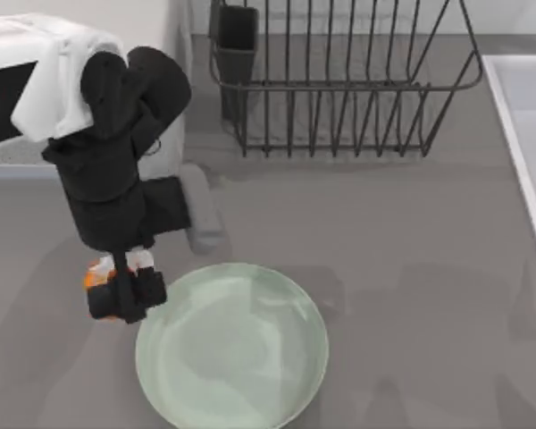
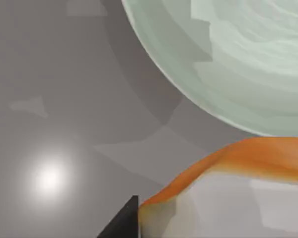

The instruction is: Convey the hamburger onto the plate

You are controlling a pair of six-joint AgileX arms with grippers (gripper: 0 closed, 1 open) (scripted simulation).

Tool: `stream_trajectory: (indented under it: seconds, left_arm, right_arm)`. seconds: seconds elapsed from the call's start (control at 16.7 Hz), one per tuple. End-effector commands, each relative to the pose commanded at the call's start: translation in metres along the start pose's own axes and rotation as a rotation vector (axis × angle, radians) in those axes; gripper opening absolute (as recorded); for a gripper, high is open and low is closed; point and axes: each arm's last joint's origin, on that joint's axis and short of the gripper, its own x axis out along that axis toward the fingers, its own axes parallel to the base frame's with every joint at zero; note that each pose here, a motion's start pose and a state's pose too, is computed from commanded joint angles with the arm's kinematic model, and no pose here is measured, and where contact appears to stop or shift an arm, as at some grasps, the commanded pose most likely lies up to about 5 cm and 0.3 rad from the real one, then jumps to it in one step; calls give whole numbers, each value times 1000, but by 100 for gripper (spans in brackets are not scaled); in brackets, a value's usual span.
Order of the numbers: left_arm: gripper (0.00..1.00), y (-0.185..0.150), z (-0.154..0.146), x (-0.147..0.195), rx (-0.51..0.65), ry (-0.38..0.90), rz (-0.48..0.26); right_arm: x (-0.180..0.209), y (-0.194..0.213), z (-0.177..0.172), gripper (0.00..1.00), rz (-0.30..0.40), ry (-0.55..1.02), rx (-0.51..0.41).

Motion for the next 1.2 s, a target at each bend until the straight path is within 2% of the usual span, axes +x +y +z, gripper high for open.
stream_trajectory:
  seconds: [0.42, 0.66, 0.78, 0.9, 1.02, 1.2]
  left_arm:
    - [0, -27, 42, 18, 1032, 25, -85]
    - [0, -42, 58, 16, 1491, 4, -65]
    - [0, -48, 64, 12, 1654, -4, -33]
    - [0, -53, 67, 8, 1770, -7, -1]
    - [0, -55, 70, 5, 1836, -7, 21]
    - [0, -56, 70, 5, 1850, -7, 26]
  right_arm:
    - [0, 0, 0, 100, 0, 0, 0]
    - [0, 0, 0, 100, 0, 0, 0]
    - [0, 0, 0, 100, 0, 0, 0]
    - [0, 0, 0, 100, 0, 0, 0]
    - [0, 0, 0, 100, 0, 0, 0]
    - [0, 0, 0, 100, 0, 0, 0]
